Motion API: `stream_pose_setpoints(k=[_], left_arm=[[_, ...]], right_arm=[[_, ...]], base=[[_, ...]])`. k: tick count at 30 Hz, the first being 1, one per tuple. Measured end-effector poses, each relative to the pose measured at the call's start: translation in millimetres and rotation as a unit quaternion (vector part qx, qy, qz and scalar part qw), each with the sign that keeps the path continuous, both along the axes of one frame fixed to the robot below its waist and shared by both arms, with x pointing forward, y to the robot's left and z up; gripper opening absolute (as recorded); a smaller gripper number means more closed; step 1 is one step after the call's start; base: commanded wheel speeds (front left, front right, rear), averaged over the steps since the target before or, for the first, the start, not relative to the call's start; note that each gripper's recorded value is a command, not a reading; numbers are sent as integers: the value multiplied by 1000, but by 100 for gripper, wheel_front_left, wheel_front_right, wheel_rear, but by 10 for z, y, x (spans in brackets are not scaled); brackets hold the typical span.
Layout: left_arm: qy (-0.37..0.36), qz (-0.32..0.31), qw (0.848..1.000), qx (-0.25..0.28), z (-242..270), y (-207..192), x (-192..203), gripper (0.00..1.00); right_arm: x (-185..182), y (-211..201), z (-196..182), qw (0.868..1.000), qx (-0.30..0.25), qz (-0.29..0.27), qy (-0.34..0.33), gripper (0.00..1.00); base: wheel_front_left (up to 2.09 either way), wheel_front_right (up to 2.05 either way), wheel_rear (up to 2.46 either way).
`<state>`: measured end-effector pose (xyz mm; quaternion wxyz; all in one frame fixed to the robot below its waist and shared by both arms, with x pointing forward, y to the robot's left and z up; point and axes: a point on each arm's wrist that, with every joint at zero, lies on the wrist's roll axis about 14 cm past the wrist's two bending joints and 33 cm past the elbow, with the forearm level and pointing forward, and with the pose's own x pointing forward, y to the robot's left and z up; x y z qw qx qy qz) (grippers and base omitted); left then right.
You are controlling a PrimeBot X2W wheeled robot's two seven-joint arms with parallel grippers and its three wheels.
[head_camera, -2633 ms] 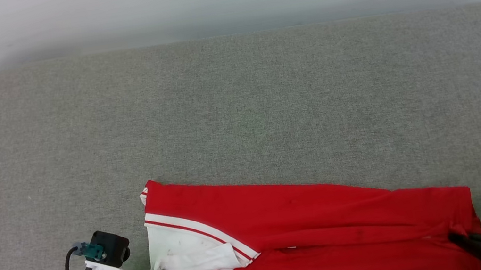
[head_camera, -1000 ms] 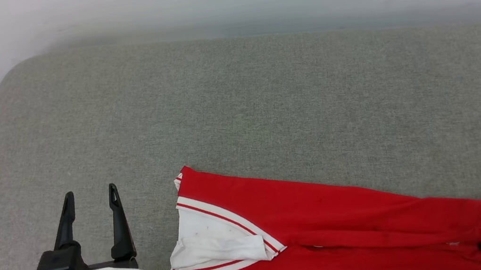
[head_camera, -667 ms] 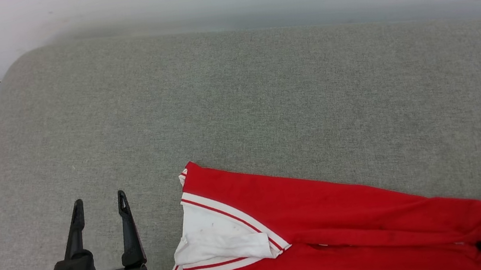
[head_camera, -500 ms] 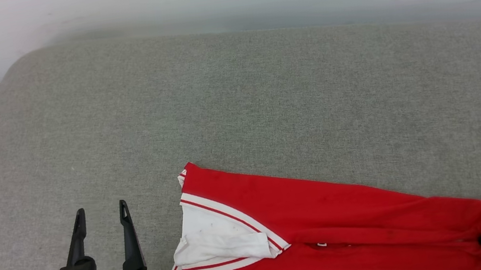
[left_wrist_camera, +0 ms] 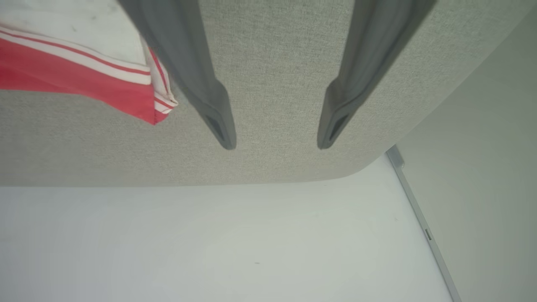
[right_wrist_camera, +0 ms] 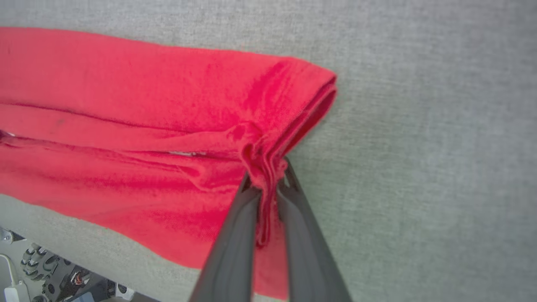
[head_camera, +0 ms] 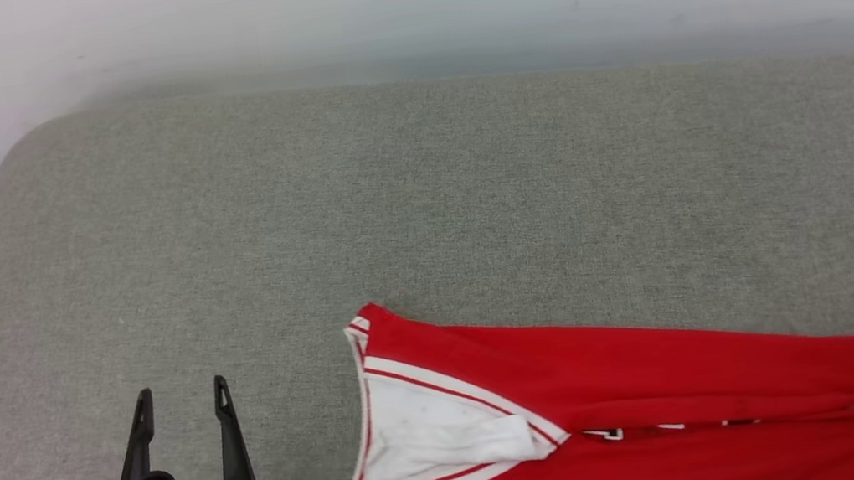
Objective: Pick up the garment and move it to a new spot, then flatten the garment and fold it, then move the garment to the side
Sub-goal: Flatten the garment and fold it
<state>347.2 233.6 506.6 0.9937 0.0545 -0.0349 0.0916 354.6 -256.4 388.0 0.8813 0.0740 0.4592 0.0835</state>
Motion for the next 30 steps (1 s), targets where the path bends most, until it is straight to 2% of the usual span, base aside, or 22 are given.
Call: stream_pose_setpoints(k=[9,14,17,20,30], left_arm=[[2,-16,1000,0,-18,-93,1,100],[4,-18,1000,2,-28,-102,-13,100],[6,-20,1000,1,-43,-112,-33,100],[7,-22,1000,2,-44,-116,-45,100],[11,-26,1000,0,-73,-140,-56,100]], right_arm=[[-57,-574,73,997,-51,-59,-7,0],[-43,-593,148,996,-39,-73,-20,0],[-38,-464,221,997,-23,-61,-31,0],[-32,-177,327,998,19,-40,-48,0],[-92,728,607,991,73,83,-77,0]], base=[[0,0,0],[0,0,0],[0,0,0],[0,0,0],[0,0,0]])
